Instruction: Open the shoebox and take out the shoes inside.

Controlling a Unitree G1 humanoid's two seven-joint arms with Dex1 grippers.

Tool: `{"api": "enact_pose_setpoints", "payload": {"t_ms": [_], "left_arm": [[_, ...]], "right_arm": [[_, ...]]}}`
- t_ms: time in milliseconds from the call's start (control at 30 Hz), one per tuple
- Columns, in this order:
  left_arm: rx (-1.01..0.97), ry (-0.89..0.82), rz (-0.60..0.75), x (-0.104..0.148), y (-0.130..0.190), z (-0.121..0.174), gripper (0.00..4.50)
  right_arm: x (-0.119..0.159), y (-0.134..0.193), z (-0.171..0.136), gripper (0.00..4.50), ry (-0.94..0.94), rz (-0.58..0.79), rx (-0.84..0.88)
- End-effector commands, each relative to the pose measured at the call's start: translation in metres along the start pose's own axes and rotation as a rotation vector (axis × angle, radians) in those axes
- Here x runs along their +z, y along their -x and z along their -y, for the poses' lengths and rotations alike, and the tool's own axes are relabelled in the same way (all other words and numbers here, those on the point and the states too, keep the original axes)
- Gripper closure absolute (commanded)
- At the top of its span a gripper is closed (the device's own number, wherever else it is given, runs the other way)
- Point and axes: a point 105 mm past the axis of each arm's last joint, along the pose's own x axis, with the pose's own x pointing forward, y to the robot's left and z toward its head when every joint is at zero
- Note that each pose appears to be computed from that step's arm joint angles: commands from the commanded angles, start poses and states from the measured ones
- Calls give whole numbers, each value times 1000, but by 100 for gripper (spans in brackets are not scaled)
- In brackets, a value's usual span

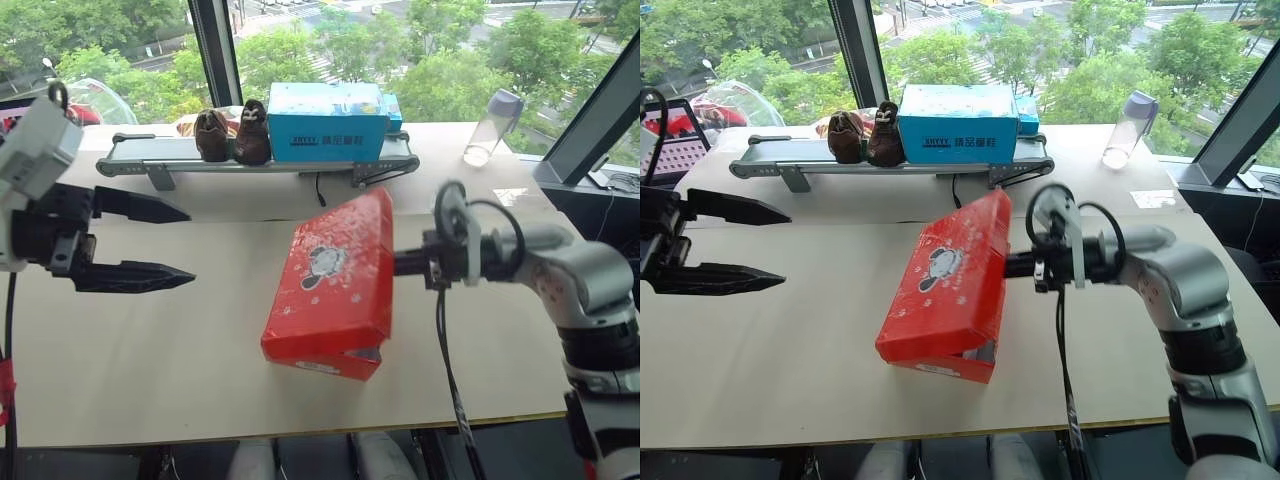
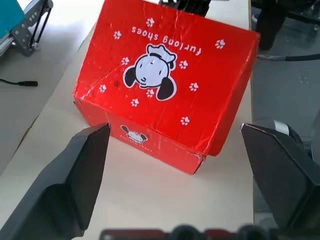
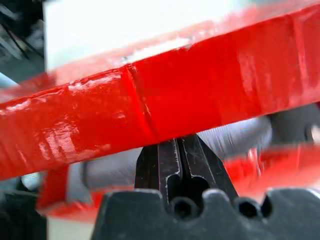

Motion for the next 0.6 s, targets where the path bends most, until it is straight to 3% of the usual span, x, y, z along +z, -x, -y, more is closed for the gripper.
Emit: {"api": "enact_pose_setpoints", "payload": {"t_ms": [33,300,467,600], "left_arm": [[60,-56,18,21,16,12,6],[130,-69,12,45,28,53,6],[195,-71,-25,53,34,67,6],[219,-61,-70,57,36,77,6]], "right_arm": [[35,-26,-3,450,66,85,75],[58,-108,-15,450,100,156,190],[47,-159,-8,450,163,113,166],[34,-173,1,450,192,62,144]]}}
